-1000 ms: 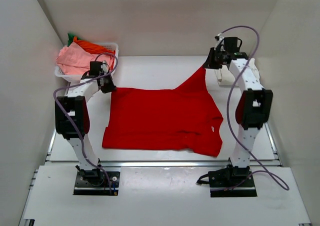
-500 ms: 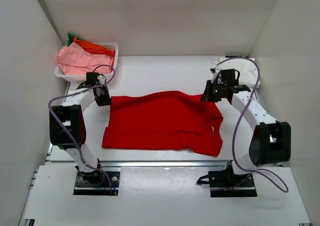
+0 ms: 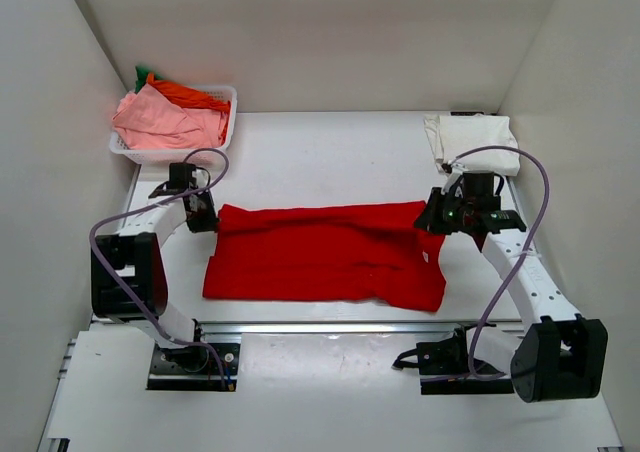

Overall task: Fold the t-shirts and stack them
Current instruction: Fold the other side of the tshirt into a rectangle

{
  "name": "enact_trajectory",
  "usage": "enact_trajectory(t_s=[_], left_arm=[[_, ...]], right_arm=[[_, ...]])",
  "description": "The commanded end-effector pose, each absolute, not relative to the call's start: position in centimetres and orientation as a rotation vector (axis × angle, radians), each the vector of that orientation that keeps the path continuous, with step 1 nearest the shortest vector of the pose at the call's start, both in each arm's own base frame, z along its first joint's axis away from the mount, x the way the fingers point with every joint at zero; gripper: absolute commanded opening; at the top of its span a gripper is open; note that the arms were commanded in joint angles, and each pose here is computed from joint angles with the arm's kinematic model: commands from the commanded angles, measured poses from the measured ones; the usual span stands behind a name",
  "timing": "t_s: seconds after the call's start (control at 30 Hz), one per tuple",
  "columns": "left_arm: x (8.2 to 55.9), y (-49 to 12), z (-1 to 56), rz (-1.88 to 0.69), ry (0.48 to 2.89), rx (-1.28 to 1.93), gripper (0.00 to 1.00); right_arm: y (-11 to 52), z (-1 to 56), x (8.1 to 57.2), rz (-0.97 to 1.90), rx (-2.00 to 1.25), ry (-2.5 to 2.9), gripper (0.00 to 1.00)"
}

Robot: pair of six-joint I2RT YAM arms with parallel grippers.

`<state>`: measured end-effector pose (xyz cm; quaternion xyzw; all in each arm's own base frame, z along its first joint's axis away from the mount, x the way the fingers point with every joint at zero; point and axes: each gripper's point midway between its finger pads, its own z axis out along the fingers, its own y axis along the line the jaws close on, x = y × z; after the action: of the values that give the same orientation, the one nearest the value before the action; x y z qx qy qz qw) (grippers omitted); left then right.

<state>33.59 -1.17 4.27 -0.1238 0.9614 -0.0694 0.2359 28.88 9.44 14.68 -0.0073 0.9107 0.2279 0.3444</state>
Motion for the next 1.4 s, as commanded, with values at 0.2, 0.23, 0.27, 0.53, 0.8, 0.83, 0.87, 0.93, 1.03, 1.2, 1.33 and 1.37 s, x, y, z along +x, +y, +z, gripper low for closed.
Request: enact_trajectory(t_s=[0.2, 0.23, 0.27, 0.53, 0.8, 0.83, 0.87, 0.93, 1.03, 1.2, 1.33, 1.37], left_arm=[[32.9, 0.8, 7.4, -0.093, 2.552, -0.338, 0.0], [33.0, 1.1, 7.8, -0.092, 2.54, -0.352, 0.0], [32.9, 0.9, 7.7, -0.101, 2.545, -0.344, 0.0], [32.6, 1.1, 7.6, -0.09, 2.547, -0.359, 0.0], [30.7, 0.7, 7.4, -0.078, 2.569, -0.33, 0.0], [30.2, 0.4, 7.5, -0.081, 2.578, -0.322, 0.0], [30.1, 0.4, 7.6, -0.075, 2.579, -0.314, 0.0], [29.4, 0.0, 7.8, -0.083, 2.582, -0.308, 0.0], [28.5, -0.5, 7.7, -0.092, 2.587, -0.307, 0.0], [27.2, -1.1, 6.9, -0.107, 2.618, -0.317, 0.0], [26.5, -1.0, 5.9, -0.095, 2.637, -0.335, 0.0], [26.5, -0.8, 5.7, -0.086, 2.642, -0.342, 0.0]], right_arm=[[8.8, 15.5, 27.2, 0.594, -0.001, 2.326, 0.0], [8.7, 15.8, 27.4, 0.591, 0.002, 2.316, 0.0], [8.4, 16.0, 27.4, 0.58, 0.014, 2.31, 0.0], [8.2, 16.7, 27.0, 0.578, -0.003, 2.298, 0.0], [7.7, 15.3, 25.5, 0.567, 0.011, 2.336, 0.0], [7.7, 15.2, 25.4, 0.565, 0.007, 2.336, 0.0], [7.8, 15.2, 25.3, 0.567, 0.01, 2.338, 0.0], [7.9, 15.1, 24.9, 0.566, -0.003, 2.34, 0.0], [8.1, 14.7, 24.4, 0.569, -0.005, 2.354, 0.0], [8.3, 14.3, 23.9, 0.581, -0.021, 2.357, 0.01], [8.3, 13.6, 23.2, 0.584, -0.018, 2.374, 0.0], [8.1, 13.2, 23.1, 0.574, -0.01, 2.378, 0.0]])
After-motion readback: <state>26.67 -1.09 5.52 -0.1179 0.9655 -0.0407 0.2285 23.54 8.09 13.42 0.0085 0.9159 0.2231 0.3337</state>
